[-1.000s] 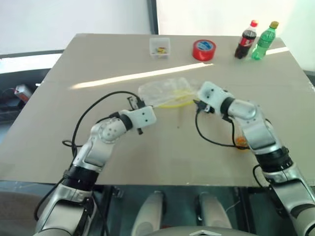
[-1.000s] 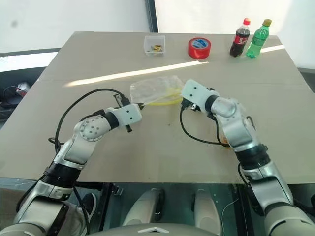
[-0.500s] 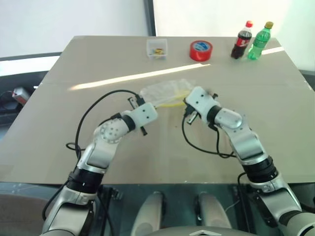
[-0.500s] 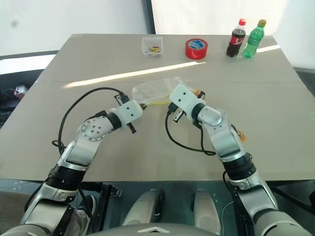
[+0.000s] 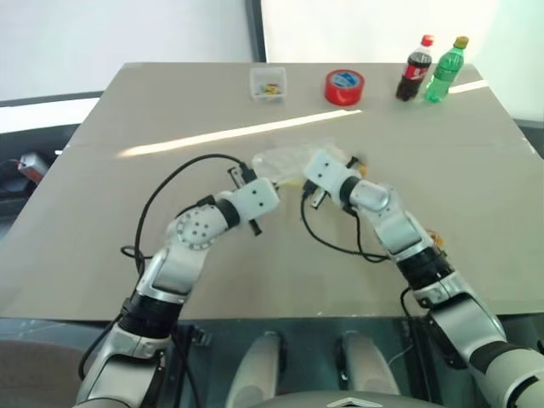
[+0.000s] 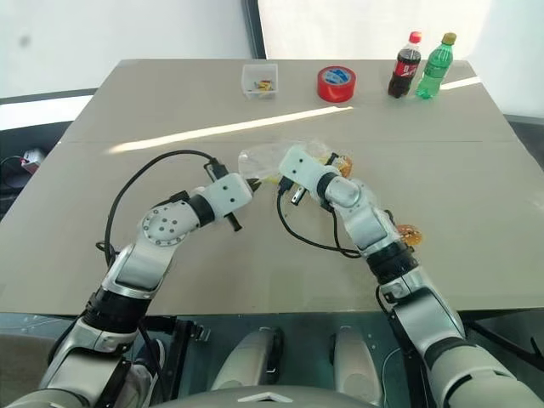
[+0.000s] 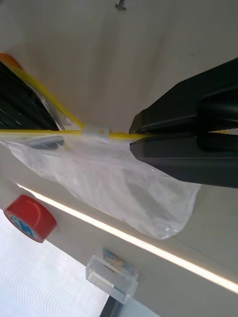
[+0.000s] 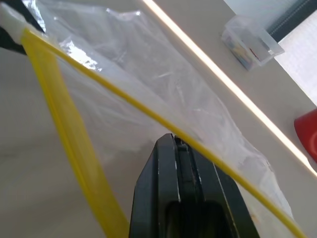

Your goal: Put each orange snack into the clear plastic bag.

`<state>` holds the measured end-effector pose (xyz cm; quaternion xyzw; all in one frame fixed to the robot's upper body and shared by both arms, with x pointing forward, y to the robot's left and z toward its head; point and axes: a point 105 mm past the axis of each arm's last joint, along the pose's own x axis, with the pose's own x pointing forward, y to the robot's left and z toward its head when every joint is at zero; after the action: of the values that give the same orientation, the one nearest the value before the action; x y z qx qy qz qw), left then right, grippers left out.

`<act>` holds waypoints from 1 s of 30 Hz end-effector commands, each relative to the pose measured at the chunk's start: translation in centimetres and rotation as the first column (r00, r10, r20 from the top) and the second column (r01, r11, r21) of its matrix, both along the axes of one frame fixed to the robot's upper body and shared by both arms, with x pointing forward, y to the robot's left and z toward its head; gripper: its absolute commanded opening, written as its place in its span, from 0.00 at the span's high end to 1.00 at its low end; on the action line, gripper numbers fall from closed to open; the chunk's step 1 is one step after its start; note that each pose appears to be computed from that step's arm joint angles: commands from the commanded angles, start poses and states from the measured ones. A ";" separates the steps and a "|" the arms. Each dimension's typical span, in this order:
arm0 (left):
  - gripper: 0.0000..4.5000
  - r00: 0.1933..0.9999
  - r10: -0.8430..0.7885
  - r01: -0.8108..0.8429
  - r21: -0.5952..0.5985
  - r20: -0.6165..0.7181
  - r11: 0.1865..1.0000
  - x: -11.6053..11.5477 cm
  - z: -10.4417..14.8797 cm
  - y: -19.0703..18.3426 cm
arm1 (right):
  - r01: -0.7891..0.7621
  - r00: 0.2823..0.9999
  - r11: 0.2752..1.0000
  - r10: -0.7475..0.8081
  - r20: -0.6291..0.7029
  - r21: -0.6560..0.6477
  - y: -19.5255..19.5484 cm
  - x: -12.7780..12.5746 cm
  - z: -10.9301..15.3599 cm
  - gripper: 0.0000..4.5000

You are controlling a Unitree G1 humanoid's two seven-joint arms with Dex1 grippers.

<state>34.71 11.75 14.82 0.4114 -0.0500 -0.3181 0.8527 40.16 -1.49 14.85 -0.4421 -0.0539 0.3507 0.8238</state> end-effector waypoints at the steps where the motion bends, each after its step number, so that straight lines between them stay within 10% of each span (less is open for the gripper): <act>1: 1.00 0.998 0.024 -0.024 0.004 0.063 1.000 0.0 1.4 0.3 | -0.092 0.977 0.986 0.116 0.179 -0.136 1.4 -0.2 1.8 0.80; 10: 1.00 0.988 0.126 -0.128 0.019 0.090 0.992 0.9 1.7 2.0 | -0.155 0.931 0.965 0.215 0.296 -0.212 1.2 -1.5 2.4 0.01; 15: 1.00 0.987 0.131 -0.133 0.021 0.092 0.991 1.0 1.8 1.8 | -0.165 0.922 0.969 0.218 0.321 -0.184 1.2 -2.0 3.3 0.01; 23: 1.00 0.976 0.182 -0.186 0.019 0.116 0.982 1.5 2.3 2.7 | -0.032 0.994 0.979 0.010 0.110 0.201 -2.1 -3.8 4.5 0.01; 30: 1.00 0.967 0.226 -0.228 -0.001 0.121 0.974 1.8 2.3 2.9 | 0.322 0.945 0.805 -0.239 -0.224 0.498 -5.3 -3.5 3.0 0.01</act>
<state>36.37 14.42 15.89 0.4341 -0.0348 -0.2114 0.8750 36.60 -5.92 16.80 -0.1948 -0.0153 0.2560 0.9467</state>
